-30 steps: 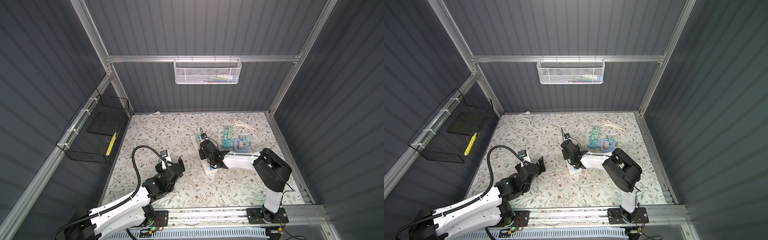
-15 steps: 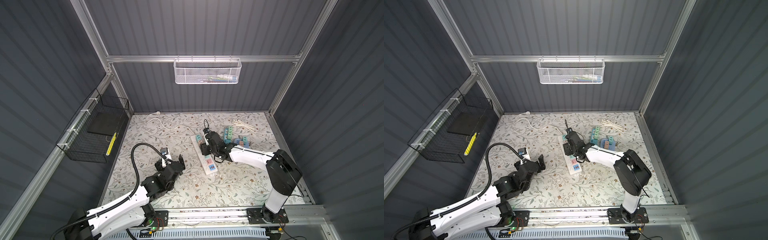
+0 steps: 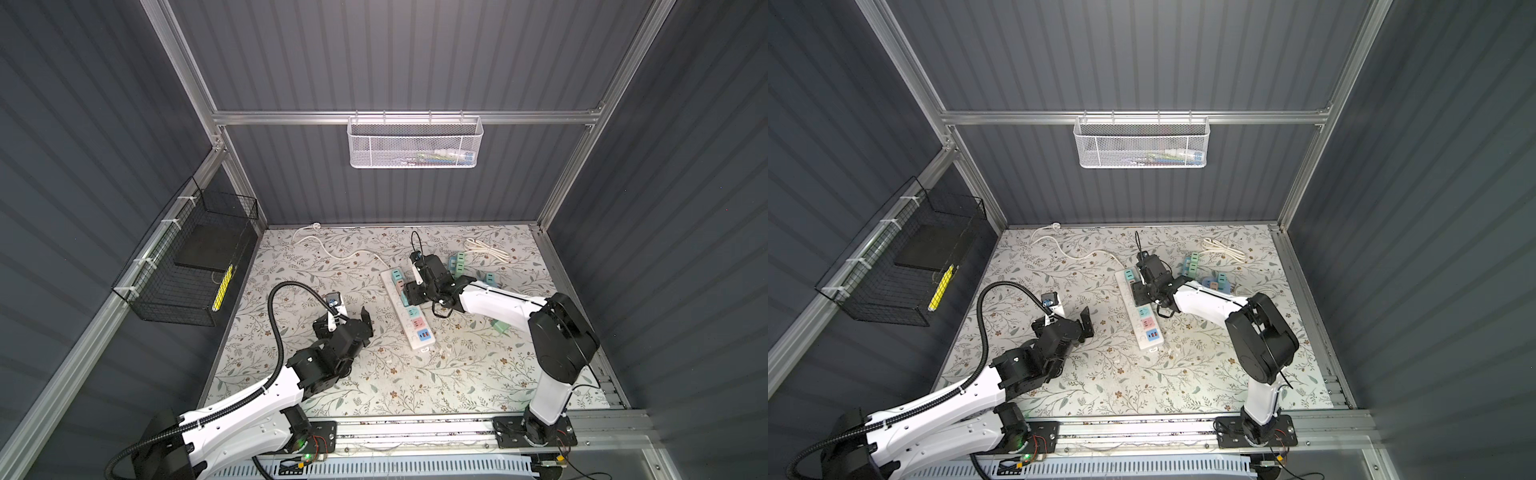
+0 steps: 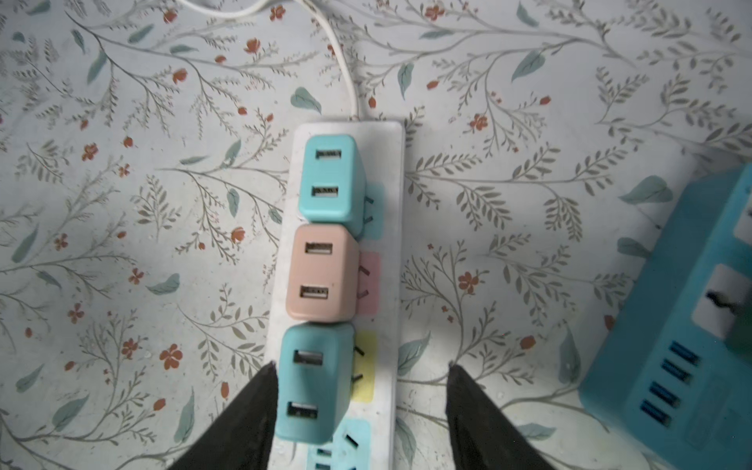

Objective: Insert the plug
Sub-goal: 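Press the teal adapter down into the socket with the right gripper, then withdraw the open right gripper and move it toward the green adapter on the table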

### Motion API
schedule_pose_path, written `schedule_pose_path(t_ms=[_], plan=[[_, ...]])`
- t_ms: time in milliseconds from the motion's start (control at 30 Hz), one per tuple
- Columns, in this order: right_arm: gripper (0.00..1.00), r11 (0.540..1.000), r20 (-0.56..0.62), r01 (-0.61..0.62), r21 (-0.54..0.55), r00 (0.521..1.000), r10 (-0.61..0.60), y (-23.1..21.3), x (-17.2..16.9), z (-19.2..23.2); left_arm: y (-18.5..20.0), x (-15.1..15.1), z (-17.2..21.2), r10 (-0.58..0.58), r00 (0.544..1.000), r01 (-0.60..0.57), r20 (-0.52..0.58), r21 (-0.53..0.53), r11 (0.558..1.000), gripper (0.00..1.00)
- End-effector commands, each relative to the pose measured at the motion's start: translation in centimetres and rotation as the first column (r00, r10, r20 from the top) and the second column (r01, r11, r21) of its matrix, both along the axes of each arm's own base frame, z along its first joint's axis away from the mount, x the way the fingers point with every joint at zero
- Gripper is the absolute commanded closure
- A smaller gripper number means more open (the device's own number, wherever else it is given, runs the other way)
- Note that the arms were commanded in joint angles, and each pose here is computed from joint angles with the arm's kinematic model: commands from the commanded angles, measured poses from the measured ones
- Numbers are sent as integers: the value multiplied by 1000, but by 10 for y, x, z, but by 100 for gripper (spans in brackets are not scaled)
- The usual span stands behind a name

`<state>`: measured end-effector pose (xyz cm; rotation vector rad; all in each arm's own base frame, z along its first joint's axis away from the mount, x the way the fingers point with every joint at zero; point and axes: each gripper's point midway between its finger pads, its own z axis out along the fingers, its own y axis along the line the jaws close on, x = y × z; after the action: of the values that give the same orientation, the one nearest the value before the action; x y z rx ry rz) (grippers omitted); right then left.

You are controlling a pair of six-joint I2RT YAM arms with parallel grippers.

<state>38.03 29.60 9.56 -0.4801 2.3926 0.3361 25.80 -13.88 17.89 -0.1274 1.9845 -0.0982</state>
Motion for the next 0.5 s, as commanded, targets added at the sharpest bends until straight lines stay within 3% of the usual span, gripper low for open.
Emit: schedule_pose_path(t_ms=[0, 200, 333, 467], plan=[[34, 999, -37, 27, -28, 999, -28, -11, -5, -17, 5, 1, 8, 22, 1000, -21, 18, -19, 1000, 0], [35, 999, -39, 38, -14, 999, -38, -15, -10, -12, 6, 0, 7, 22, 1000, -22, 18, -26, 999, 0], [34, 999, 10, 44, 25, 999, -44, -19, -14, 24, -1, 1, 10, 0, 1000, 1, 27, -42, 999, 0], [30, 989, 49, 132, 70, 990, -136, -52, -26, 55, -14, 4, 14, -48, 998, 51, 44, -77, 996, 0]])
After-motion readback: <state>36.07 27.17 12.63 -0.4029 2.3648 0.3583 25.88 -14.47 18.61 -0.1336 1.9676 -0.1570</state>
